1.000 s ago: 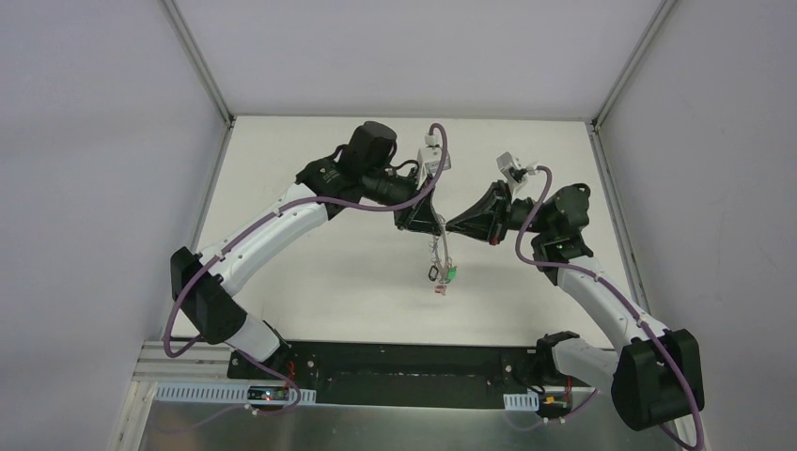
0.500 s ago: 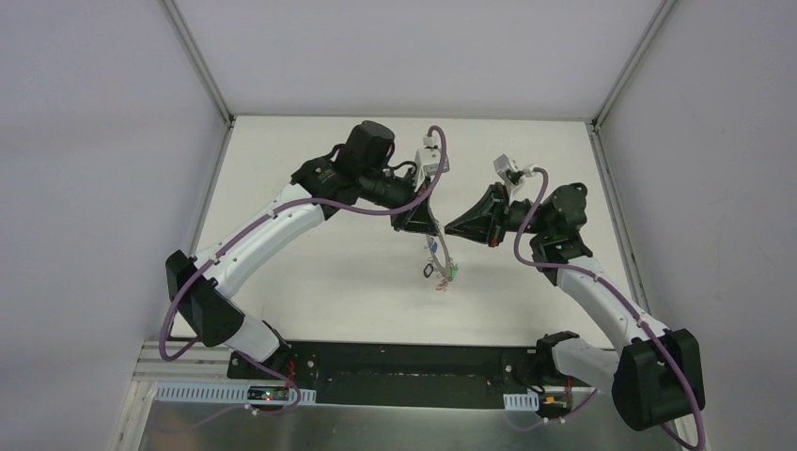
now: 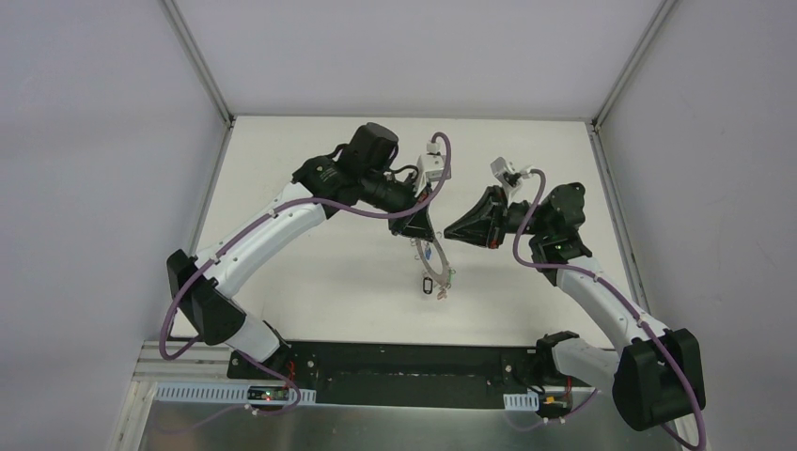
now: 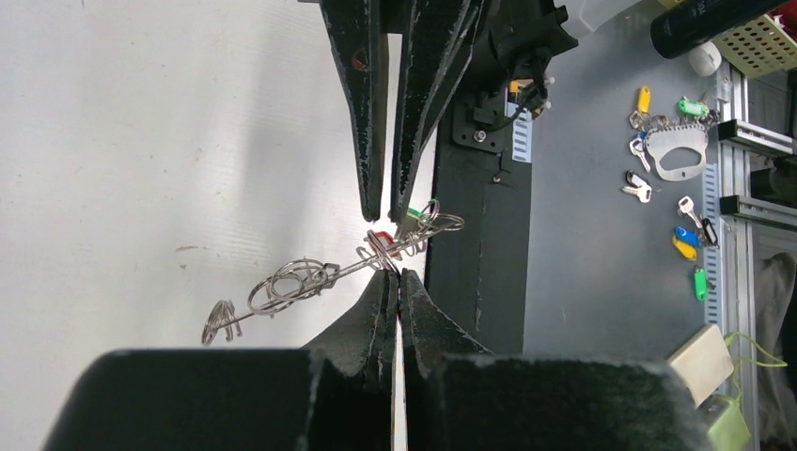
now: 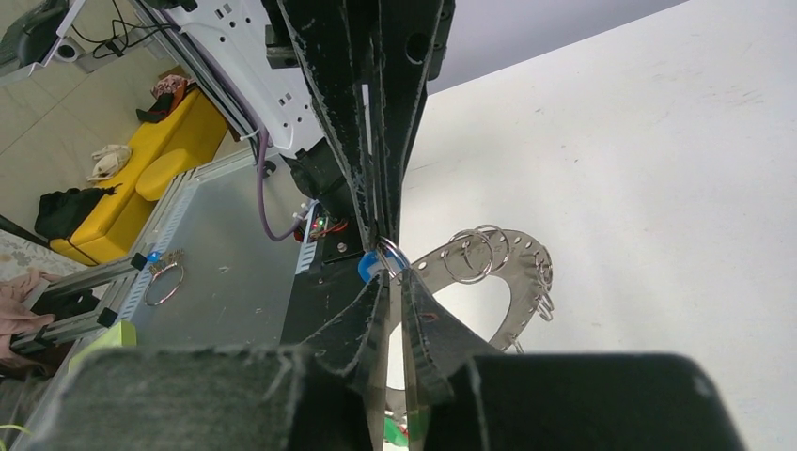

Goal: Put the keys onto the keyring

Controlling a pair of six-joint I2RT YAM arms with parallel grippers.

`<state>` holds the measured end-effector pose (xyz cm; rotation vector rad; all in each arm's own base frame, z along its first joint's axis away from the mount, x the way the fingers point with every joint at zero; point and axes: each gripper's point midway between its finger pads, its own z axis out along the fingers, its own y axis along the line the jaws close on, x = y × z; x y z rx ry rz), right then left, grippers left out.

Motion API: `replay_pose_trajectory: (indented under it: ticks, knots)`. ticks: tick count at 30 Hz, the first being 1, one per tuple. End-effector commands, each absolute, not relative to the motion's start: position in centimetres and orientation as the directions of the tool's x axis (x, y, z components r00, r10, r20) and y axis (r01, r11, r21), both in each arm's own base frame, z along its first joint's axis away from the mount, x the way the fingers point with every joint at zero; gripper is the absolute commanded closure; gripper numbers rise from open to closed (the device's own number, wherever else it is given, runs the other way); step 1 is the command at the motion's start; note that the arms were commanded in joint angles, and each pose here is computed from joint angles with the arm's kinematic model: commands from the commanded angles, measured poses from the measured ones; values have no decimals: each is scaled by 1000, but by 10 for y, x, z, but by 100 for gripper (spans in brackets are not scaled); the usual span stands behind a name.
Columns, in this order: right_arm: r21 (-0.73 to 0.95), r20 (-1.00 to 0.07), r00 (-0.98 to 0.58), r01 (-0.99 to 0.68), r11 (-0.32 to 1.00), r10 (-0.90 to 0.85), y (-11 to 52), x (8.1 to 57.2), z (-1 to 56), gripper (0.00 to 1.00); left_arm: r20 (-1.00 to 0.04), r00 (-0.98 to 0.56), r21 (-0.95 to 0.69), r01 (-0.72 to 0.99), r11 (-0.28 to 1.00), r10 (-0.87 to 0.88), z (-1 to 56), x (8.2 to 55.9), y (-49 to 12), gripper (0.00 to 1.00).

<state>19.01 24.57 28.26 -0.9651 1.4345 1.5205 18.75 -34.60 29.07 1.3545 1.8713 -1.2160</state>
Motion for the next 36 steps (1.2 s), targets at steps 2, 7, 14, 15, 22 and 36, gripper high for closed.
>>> replay_pose_trajectory:
  ticks: [2, 7, 14, 15, 22, 36]
  knots:
    - [297, -952, -301, -952, -71, 50, 248, 182, 298, 88, -845, -306, -312, 948, 60, 439, 306, 187, -350, 100]
    - [292, -954, -296, -953, -80, 44, 248, 180, 297, 82, -846, -300, -309, 950, 52, 442, 306, 185, -349, 100]
    - [290, -955, -293, -954, -80, 31, 249, 180, 294, 74, -845, -290, -317, 948, 16, 450, 306, 177, -350, 100]
    - [289, -956, -292, -954, -79, 30, 249, 180, 294, 73, -846, -285, -314, 949, 11, 450, 306, 176, -350, 100]
    - [286, -957, -288, -956, -72, 26, 250, 181, 293, 70, -845, -273, -315, 949, -15, 460, 305, 169, -350, 100]
    - [277, -960, -279, -952, -130, -4, 255, 169, 292, 69, -843, -267, -321, 946, -38, 467, 305, 164, -354, 100]
